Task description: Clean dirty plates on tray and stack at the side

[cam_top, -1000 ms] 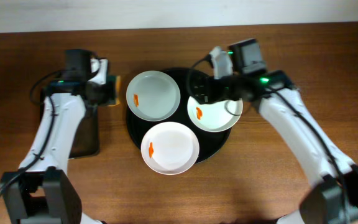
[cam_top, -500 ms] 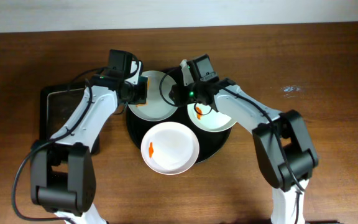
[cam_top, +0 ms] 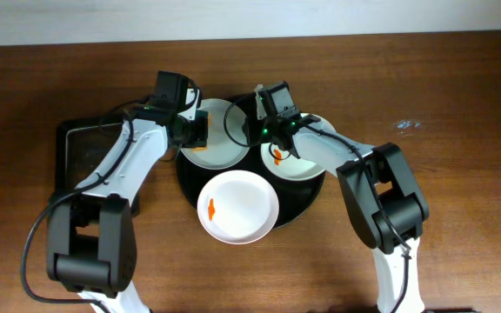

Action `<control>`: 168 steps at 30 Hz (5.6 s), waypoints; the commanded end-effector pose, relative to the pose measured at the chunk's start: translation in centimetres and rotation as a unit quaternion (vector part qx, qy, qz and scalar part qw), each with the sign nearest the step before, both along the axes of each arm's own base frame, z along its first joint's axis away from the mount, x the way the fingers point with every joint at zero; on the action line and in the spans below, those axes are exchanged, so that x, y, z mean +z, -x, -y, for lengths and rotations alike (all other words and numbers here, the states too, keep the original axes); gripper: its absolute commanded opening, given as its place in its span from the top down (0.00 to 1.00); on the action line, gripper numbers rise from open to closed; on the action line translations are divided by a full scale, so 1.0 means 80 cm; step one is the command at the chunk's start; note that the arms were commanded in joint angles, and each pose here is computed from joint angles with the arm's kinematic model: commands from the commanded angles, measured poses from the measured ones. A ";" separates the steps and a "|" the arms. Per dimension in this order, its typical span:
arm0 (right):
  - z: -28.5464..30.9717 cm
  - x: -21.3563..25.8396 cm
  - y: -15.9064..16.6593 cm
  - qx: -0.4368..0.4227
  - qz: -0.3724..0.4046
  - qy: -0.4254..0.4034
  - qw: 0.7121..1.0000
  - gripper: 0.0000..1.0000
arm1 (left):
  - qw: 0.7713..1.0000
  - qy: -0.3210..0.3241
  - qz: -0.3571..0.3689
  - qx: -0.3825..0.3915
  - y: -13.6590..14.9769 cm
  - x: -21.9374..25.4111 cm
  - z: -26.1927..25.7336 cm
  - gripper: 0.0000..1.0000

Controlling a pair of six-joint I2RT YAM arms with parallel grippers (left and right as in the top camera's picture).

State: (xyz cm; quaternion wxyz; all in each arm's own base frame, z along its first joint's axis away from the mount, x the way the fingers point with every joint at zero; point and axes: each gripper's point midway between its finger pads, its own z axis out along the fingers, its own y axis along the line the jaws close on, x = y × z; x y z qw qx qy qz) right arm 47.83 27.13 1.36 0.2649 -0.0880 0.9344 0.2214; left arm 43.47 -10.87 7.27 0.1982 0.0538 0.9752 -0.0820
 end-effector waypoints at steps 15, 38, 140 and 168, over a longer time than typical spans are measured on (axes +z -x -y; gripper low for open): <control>0.002 -0.013 0.000 -0.022 -0.018 0.001 1.000 0.96 | 0.995 -0.008 -0.088 0.050 0.010 -0.109 0.007 1.00; 0.006 -0.020 0.008 -0.023 -0.034 0.012 0.999 0.96 | 0.965 -0.149 -0.094 0.192 -0.001 -0.040 -0.063 1.00; 0.600 0.053 0.124 -0.470 -0.267 0.085 0.837 0.73 | 0.997 -0.021 -0.068 0.021 -0.031 -0.006 0.019 0.49; 0.309 0.276 0.106 -0.172 -0.092 -0.003 0.981 0.37 | 0.973 -0.220 -0.063 0.039 -0.005 -0.088 -0.010 0.82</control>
